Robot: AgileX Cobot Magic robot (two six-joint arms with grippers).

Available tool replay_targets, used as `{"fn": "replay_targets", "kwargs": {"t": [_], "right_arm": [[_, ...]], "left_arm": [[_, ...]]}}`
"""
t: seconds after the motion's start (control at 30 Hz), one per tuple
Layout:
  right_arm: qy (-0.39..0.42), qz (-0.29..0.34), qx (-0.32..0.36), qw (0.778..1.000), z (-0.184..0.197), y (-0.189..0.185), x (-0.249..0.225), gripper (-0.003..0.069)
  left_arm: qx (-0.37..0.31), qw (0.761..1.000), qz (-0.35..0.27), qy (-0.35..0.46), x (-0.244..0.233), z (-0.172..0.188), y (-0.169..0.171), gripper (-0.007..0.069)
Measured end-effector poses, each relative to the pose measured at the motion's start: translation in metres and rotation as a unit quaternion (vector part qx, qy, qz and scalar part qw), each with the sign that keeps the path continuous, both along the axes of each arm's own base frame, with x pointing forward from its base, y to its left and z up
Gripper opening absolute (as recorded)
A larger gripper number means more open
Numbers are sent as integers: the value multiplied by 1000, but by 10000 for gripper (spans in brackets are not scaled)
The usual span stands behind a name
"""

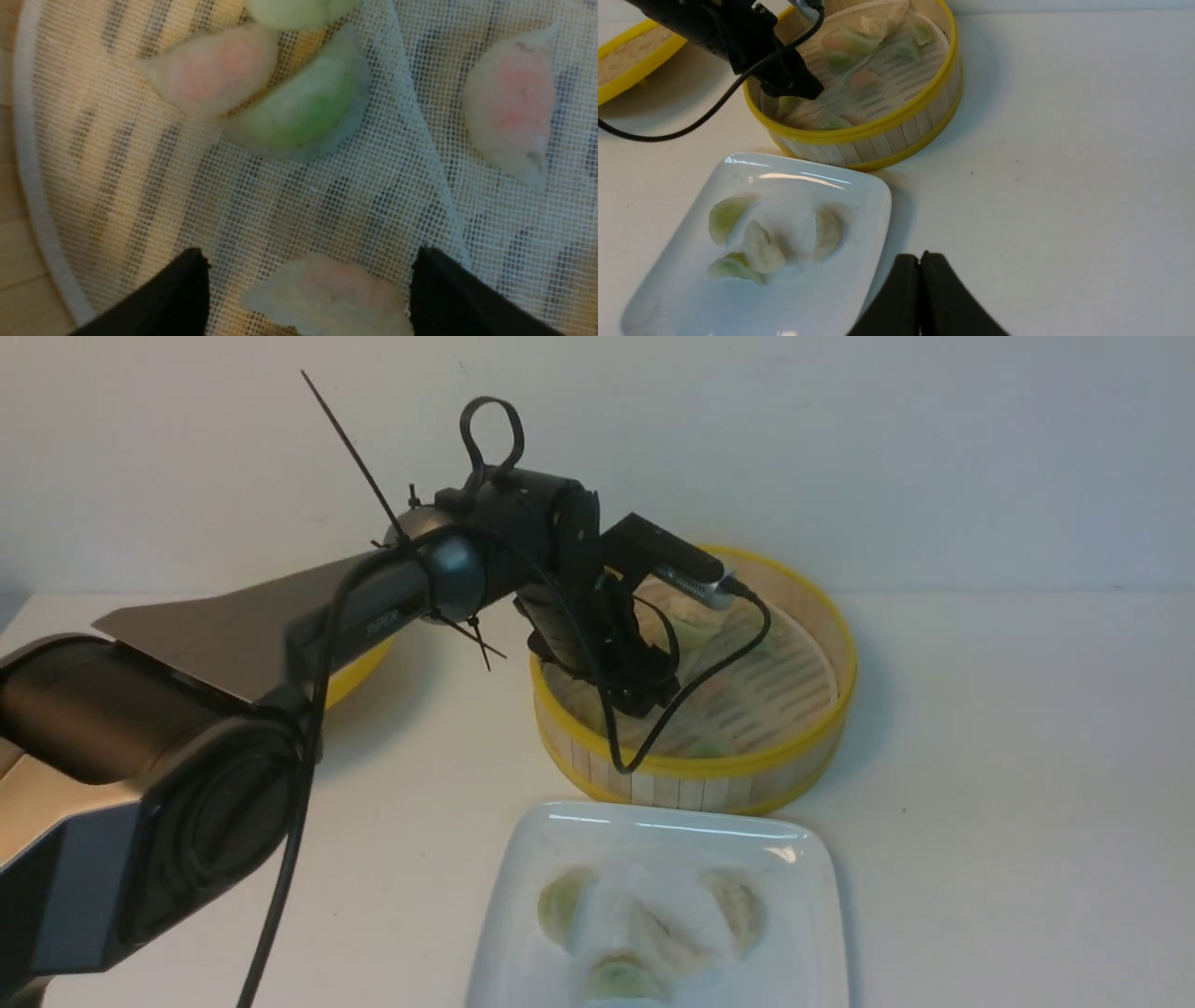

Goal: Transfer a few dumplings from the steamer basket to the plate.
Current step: Use the left arm to grab a dumpling from the steamer, then use the left arm to put the dumpling into the plate

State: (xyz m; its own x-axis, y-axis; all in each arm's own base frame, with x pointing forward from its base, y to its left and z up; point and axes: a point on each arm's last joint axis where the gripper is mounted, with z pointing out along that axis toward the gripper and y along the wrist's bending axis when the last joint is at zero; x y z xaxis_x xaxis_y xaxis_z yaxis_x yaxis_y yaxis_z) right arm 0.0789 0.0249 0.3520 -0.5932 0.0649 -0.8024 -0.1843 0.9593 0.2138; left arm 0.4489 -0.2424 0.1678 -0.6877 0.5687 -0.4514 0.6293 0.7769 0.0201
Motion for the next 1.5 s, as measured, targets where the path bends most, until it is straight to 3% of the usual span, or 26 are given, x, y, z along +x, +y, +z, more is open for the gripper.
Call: {"fn": "replay_targets", "kwargs": {"t": [0.07,0.23,0.4,0.7,0.93,1.03,1.13,1.27,1.5], "right_arm": [[0,0,0,1000,0,0,0,-14],[0,0,0,1000,0,0,0,-14],[0,0,0,1000,0,0,0,-14],[0,3,10,1000,1,1,0,-14],[0,6,16,1000,1,2,0,-14],[0,6,18,1000,1,3,0,-14],[1,7,19,1000,1,3,0,-14],[0,9,17,1000,1,3,0,-14],[-2,14,10,1000,1,3,-1,-14]], "left_arm": [[0,1000,1,3,0,-2,0,497],[-2,1000,3,6,0,-3,-1,362],[-4,1000,3,3,-3,10,1,360],[-21,1000,-3,-19,-26,91,12,360],[-13,1000,-16,13,-68,156,31,360],[-50,998,-29,32,-84,175,31,360],[-62,996,-45,48,-90,170,25,360],[-27,989,-83,122,-113,123,-1,360],[23,977,-110,179,-124,63,-27,360]]}}
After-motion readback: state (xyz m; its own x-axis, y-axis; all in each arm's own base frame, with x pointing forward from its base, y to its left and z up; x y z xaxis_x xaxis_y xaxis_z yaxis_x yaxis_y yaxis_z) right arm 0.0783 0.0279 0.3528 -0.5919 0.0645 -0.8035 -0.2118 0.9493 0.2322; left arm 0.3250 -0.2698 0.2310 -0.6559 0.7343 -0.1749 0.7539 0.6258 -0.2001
